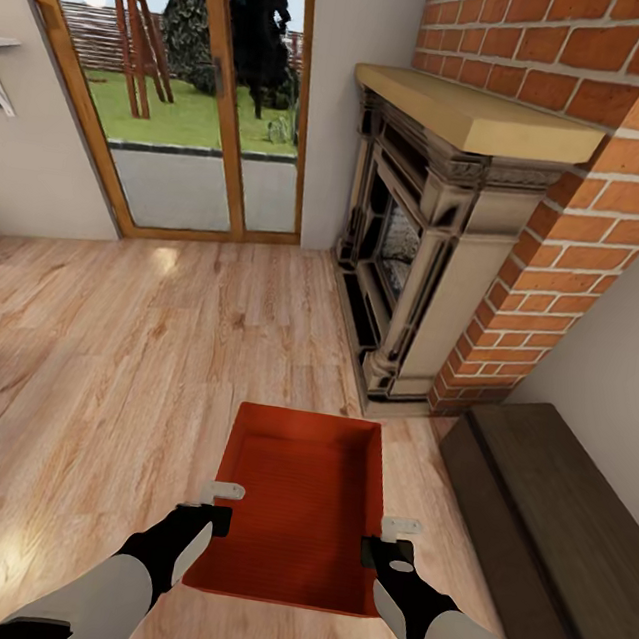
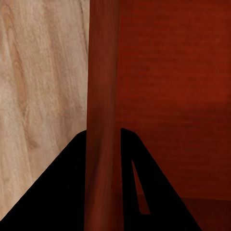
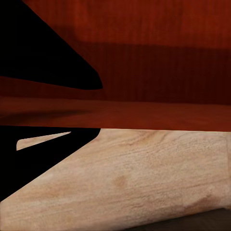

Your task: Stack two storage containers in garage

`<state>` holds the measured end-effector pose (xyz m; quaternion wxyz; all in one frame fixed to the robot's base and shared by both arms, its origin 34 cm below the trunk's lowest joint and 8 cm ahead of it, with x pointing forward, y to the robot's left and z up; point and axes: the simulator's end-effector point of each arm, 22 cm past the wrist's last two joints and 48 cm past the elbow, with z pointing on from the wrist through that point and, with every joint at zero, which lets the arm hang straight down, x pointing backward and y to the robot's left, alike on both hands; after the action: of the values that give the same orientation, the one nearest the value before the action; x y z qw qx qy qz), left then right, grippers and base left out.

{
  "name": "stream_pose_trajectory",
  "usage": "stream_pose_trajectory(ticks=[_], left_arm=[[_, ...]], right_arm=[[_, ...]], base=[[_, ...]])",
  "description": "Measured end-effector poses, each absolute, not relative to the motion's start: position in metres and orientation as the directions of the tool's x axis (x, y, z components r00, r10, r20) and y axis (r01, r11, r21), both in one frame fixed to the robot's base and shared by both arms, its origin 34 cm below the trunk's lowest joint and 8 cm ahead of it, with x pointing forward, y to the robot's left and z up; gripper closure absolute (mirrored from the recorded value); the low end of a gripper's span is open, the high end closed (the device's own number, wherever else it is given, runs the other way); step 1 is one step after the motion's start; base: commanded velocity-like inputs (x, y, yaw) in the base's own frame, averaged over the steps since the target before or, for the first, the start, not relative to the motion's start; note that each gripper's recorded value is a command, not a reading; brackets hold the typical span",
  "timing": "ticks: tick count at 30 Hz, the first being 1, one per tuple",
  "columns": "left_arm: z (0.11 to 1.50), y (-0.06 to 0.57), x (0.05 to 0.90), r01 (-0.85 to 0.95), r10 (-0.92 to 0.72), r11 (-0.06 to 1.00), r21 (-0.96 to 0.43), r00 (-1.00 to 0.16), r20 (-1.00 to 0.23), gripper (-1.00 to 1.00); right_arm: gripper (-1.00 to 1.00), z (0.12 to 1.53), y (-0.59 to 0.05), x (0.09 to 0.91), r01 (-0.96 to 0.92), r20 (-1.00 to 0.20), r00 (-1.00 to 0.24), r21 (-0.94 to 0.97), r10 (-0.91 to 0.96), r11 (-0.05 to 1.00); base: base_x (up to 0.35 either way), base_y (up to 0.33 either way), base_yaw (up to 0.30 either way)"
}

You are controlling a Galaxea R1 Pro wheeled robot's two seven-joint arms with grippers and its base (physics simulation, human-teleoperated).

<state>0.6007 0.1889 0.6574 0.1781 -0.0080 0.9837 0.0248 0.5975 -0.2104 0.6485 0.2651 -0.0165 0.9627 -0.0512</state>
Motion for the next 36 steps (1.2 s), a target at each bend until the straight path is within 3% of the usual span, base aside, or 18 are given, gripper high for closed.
stream_pose_trajectory(ticks=[36], left_arm=[[0.685, 0.189, 0.619, -0.025, -0.005, 0.999, 0.045, -0.914, -0.406, 1.0]], right_arm=[[1.0, 0.676, -0.211, 0.616, 0.004, -0.559, -0.827, -0.107, -0.057, 0.994]], base=[[0.0, 0.0, -0.091]])
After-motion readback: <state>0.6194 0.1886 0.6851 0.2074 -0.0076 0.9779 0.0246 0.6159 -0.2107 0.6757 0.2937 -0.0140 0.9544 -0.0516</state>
